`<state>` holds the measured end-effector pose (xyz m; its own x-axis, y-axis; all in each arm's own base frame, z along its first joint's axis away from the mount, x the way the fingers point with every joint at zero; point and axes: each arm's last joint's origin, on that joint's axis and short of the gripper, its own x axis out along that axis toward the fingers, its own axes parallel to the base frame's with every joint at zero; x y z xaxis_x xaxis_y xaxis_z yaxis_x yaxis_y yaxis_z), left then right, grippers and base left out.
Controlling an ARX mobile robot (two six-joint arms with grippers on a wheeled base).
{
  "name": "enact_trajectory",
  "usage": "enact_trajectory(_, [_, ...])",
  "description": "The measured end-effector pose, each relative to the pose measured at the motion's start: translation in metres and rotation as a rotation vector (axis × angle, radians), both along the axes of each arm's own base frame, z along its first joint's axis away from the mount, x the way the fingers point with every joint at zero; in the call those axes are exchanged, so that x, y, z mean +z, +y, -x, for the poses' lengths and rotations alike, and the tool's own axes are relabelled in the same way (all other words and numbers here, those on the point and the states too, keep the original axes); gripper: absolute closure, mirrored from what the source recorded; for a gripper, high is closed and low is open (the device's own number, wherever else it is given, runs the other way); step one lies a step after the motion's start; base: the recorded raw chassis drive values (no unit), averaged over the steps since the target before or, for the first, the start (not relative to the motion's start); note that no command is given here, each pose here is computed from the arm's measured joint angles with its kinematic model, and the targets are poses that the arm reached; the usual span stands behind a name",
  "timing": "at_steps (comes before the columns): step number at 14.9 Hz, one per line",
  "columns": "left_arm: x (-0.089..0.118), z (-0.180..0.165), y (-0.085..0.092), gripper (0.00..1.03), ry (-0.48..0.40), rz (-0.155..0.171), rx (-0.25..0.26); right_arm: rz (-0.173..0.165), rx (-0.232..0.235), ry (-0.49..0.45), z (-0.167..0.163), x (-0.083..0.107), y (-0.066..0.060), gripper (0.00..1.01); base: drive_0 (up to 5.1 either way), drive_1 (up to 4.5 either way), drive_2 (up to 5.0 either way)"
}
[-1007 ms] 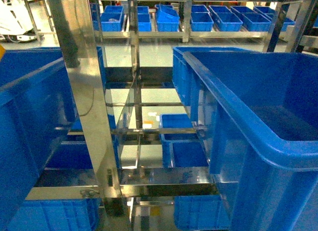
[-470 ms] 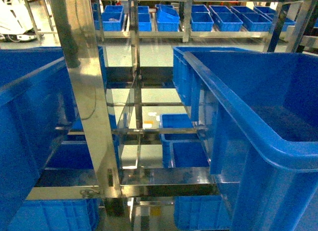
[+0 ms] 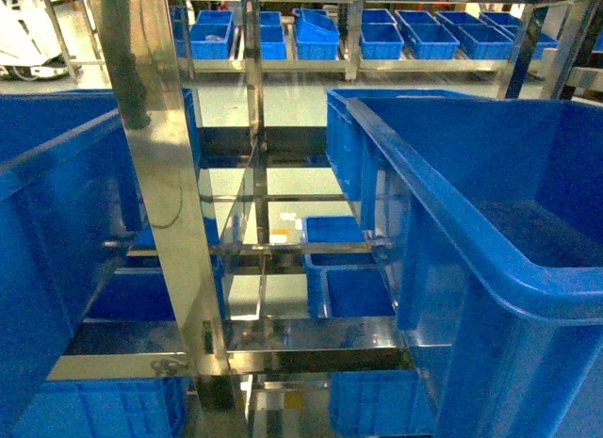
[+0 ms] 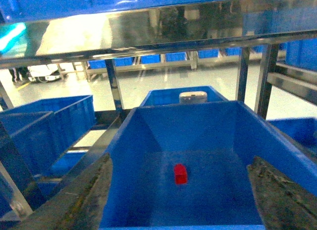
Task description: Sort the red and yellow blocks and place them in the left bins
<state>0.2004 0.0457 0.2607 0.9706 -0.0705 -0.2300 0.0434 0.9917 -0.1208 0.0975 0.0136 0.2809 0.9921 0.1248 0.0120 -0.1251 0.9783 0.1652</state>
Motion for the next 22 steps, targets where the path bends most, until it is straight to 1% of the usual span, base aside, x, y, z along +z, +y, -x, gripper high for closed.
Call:
enact_trajectory(1, [-0.007,0.006,-0.005,0.2,-0.143,-0.069,0.056,0.074,-0.041,-0.023,0.003,-0.014,-0.005,0.26,0.0,0.0,0.0])
enact_trajectory(2, [-0.021,0.017,-0.012,0.33,-0.209,-0.092,0.059,0.116,-0.138,-0.005,0.001,-0.029,-0.014,0.39,0.0,0.0,0.0])
enact_trajectory(3, [-0.03,0.024,-0.019,0.45,-0.232,-0.096,0.051,0.136,-0.147,0.018,-0.001,-0.043,-0.015,0.51,0.0,0.0,0.0])
enact_trajectory(4, [-0.037,0.03,-0.023,0.58,-0.235,-0.097,0.05,0.147,-0.119,0.01,-0.001,-0.052,-0.013,0.64,0.0,0.0,0.0])
enact_trajectory(5, [-0.044,0.035,-0.026,0.69,-0.232,-0.098,0.059,0.152,-0.126,0.002,0.0,-0.056,-0.014,0.75,0.0,0.0,0.0])
enact_trajectory(7, [-0.057,0.046,-0.032,0.96,-0.229,-0.097,0.059,0.164,-0.126,0.004,0.0,-0.071,-0.014,1.0,0.0,0.0,0.0])
enact_trajectory(8, [-0.061,0.05,-0.034,1.01,-0.231,-0.098,0.057,0.163,-0.126,0.007,0.0,-0.076,-0.014,0.99,0.0,0.0,0.0])
enact_trajectory(9, [-0.065,0.054,-0.037,1.01,-0.229,-0.1,0.059,0.164,-0.125,0.007,0.0,-0.082,-0.014,0.99,0.0,0.0,0.0])
enact_trajectory(10, [-0.069,0.058,-0.045,1.01,-0.228,-0.101,0.059,0.163,-0.126,0.003,0.0,-0.085,-0.014,0.99,0.0,0.0,0.0])
enact_trajectory(11, [-0.072,0.061,-0.047,1.01,-0.231,-0.1,0.042,0.164,-0.125,0.005,0.0,-0.088,-0.014,0.99,0.0,0.0,0.0])
enact_trajectory(13, [-0.078,0.068,-0.045,1.01,-0.229,-0.105,0.061,0.164,-0.126,0.005,0.0,-0.095,-0.014,0.99,0.0,0.0,0.0])
enact_trajectory(18, [-0.085,0.08,-0.046,1.01,-0.233,-0.105,0.061,0.164,-0.125,0.006,0.0,-0.104,-0.014,0.99,0.0,0.0,0.0])
enact_trajectory(19, [-0.09,0.082,-0.046,1.01,-0.243,-0.105,0.062,0.163,-0.126,-0.005,0.0,-0.106,-0.014,0.99,0.0,0.0,0.0])
enact_trajectory(20, [-0.09,0.083,-0.046,1.01,-0.245,-0.105,0.061,0.165,-0.122,0.004,0.0,-0.114,-0.014,0.99,0.0,0.0,0.0])
enact_trajectory(22, [-0.089,0.086,-0.046,1.01,-0.252,-0.104,0.062,0.164,-0.127,-0.007,0.0,-0.113,-0.014,0.99,0.0,0.0,0.0])
